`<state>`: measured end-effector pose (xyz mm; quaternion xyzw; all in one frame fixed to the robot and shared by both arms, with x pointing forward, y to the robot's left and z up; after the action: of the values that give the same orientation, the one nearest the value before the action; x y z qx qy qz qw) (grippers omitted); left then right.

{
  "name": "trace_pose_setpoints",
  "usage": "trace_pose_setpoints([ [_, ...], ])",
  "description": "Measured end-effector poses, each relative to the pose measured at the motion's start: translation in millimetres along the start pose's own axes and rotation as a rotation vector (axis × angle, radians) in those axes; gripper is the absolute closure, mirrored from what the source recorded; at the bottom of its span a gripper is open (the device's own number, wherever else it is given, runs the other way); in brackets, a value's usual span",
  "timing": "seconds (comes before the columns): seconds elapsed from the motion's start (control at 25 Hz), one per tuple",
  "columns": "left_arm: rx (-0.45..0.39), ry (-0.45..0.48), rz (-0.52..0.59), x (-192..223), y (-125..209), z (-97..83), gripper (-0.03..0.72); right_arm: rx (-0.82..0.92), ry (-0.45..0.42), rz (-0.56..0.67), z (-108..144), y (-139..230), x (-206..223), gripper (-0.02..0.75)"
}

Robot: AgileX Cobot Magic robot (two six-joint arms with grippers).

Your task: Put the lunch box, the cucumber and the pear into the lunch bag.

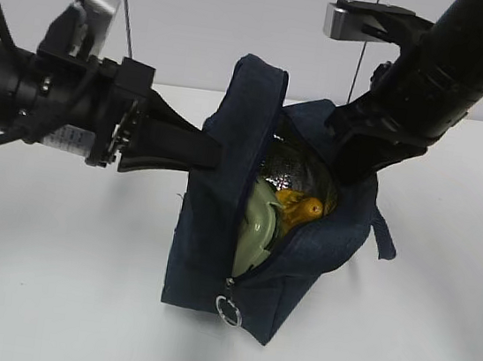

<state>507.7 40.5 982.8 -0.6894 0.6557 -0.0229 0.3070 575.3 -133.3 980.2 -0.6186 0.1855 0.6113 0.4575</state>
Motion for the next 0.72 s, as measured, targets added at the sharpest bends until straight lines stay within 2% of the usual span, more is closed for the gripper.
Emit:
trace_pose_setpoints([
  [0.2, -0.042, -0.021, 0.012, 17, 6, 7.6, 0.703, -0.010, 0.034, -0.010, -5, -7, -8, 0.732],
  [0.44, -0.064, -0.106, -0.060, 11, -10, 30.0, 0.703, 0.030, -0.037, -0.021, -2, -22, 18, 0.732],
  [0.72, -0.057, -0.122, -0.057, 10, -9, 33.8, 0.703, 0.040, -0.063, -0.027, -3, -28, 36, 0.732],
])
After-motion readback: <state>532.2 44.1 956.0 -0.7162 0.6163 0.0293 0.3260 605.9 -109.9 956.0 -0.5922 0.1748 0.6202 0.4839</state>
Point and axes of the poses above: a point on each arm's last joint axis where the gripper is mounted, x pointing out along that axis toward the gripper, z along the wrist's bending axis when the last joint is at zero, y = z × x, the point moved 10 cm from there along x, pointing out along that axis toward the gripper, and after that the axes turned 3 degrees about -x, right-handed, at the moved point
